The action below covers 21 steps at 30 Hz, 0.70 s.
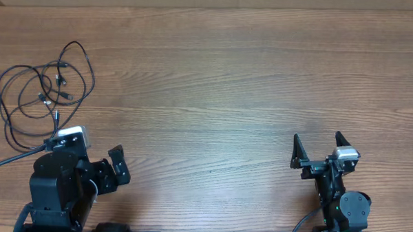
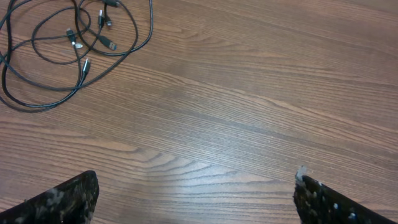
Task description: Untangle cables
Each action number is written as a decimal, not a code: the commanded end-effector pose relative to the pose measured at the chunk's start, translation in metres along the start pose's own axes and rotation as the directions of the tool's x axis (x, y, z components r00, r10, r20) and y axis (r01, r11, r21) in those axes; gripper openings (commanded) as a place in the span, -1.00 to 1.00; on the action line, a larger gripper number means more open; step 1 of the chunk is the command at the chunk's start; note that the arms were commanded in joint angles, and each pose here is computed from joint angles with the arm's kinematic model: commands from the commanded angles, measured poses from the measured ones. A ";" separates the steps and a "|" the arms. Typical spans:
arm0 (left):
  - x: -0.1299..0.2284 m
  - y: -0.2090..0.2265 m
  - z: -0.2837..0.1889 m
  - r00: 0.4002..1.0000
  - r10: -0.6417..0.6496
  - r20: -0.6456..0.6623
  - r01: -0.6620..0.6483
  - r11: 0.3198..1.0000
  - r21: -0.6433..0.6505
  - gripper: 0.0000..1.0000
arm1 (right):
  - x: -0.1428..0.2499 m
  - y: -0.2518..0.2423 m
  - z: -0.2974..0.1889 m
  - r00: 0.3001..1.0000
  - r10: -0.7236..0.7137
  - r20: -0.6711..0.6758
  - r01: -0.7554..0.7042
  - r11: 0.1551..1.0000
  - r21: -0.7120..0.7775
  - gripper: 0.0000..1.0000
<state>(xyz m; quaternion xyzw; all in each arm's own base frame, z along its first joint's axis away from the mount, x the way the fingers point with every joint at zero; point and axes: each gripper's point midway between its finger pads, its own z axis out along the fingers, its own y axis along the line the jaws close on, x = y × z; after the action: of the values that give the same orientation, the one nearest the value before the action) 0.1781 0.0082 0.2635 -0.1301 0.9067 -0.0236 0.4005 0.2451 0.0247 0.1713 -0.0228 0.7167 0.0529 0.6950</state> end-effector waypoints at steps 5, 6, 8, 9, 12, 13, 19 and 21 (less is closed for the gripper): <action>0.000 0.002 0.001 1.000 -0.011 0.000 0.011 1.000 -0.010 0.99 | 0.002 -0.001 0.000 1.000 -0.004 0.004 0.004 1.000 0.002 1.00; 0.000 0.002 0.001 1.000 -0.011 0.000 0.011 1.000 -0.010 0.99 | 0.002 -0.001 0.000 1.000 -0.004 0.004 0.004 1.000 0.002 1.00; 0.000 0.002 0.001 1.000 -0.011 0.000 0.011 1.000 -0.010 0.99 | 0.002 -0.001 0.000 1.000 -0.004 0.004 0.004 1.000 0.002 1.00; 0.000 0.002 0.001 1.000 -0.011 0.000 0.011 1.000 -0.010 0.99 | 0.002 -0.001 0.000 1.000 -0.004 0.004 0.004 1.000 0.002 1.00; 0.000 0.002 0.001 1.000 -0.011 0.000 0.011 1.000 -0.010 0.99 | 0.002 -0.001 0.000 1.000 -0.004 0.004 0.004 1.000 0.002 1.00; 0.000 0.002 0.001 1.000 -0.011 0.000 0.011 1.000 -0.010 0.99 | 0.002 -0.001 0.000 1.000 -0.004 0.004 0.004 1.000 0.002 1.00; 0.002 0.005 -0.003 1.000 -0.001 0.024 0.002 1.000 -0.016 0.99 | 0.002 -0.001 0.000 1.000 -0.004 0.004 0.004 1.000 0.002 1.00; 0.010 0.010 -0.002 0.998 -0.006 0.067 0.007 1.000 -0.017 0.99 | 0.002 -0.001 0.000 1.000 -0.004 0.004 0.004 1.000 0.002 1.00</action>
<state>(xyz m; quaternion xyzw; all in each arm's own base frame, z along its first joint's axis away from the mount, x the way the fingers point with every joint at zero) 0.1757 0.0091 0.2628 -0.1310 0.9037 -0.0226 0.4071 0.2451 0.0246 0.1714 -0.0225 0.7166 0.0529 0.6951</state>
